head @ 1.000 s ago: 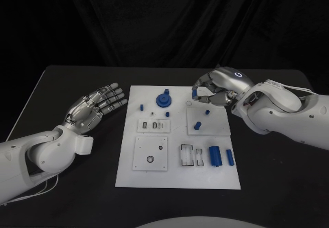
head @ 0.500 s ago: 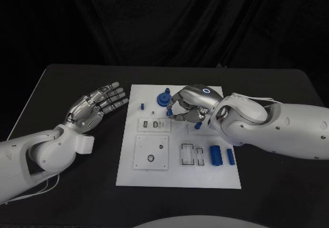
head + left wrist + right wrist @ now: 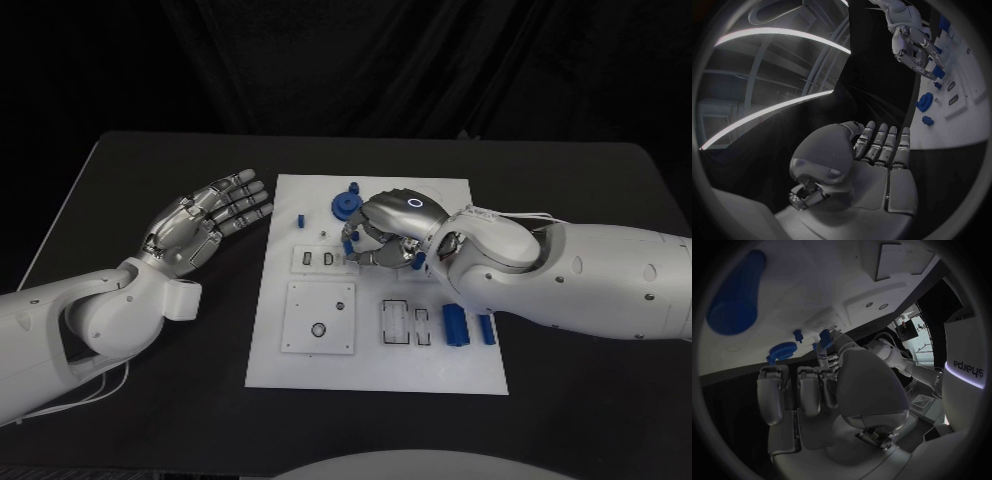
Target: Assemble the parts on the task board
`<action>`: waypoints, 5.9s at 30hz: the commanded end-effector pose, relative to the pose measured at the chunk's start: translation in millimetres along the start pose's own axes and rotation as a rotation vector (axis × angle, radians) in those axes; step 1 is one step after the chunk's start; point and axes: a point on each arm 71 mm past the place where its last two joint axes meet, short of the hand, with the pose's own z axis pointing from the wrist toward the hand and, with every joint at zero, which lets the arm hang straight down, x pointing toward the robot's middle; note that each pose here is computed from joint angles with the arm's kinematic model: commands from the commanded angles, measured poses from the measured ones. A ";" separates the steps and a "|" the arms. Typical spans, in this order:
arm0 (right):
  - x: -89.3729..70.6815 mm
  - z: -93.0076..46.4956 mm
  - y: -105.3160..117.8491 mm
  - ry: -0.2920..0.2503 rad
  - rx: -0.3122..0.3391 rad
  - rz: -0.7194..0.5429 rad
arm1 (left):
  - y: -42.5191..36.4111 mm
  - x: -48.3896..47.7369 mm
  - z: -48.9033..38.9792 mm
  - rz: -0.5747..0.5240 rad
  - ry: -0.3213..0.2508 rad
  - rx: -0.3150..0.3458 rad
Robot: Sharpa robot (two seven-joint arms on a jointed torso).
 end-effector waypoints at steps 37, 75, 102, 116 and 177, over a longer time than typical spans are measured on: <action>13.9 4.2 -2.7 0.115 0.068 -0.044 | 1.7 0.1 3.0 -0.006 0.013 0.008; -40.5 -5.3 -5.1 -0.128 -0.043 0.030 | -4.1 3.7 -7.7 0.050 -0.001 0.014; -60.6 -75.7 -121.8 -0.299 0.228 0.402 | -35.5 32.1 41.8 0.508 -0.002 -0.126; -35.4 -103.8 -147.8 -0.376 0.395 0.852 | -21.0 59.9 66.7 0.894 0.152 -0.197; 3.7 -106.9 -149.5 -0.298 0.353 0.699 | 53.9 82.8 119.2 1.550 0.209 -0.908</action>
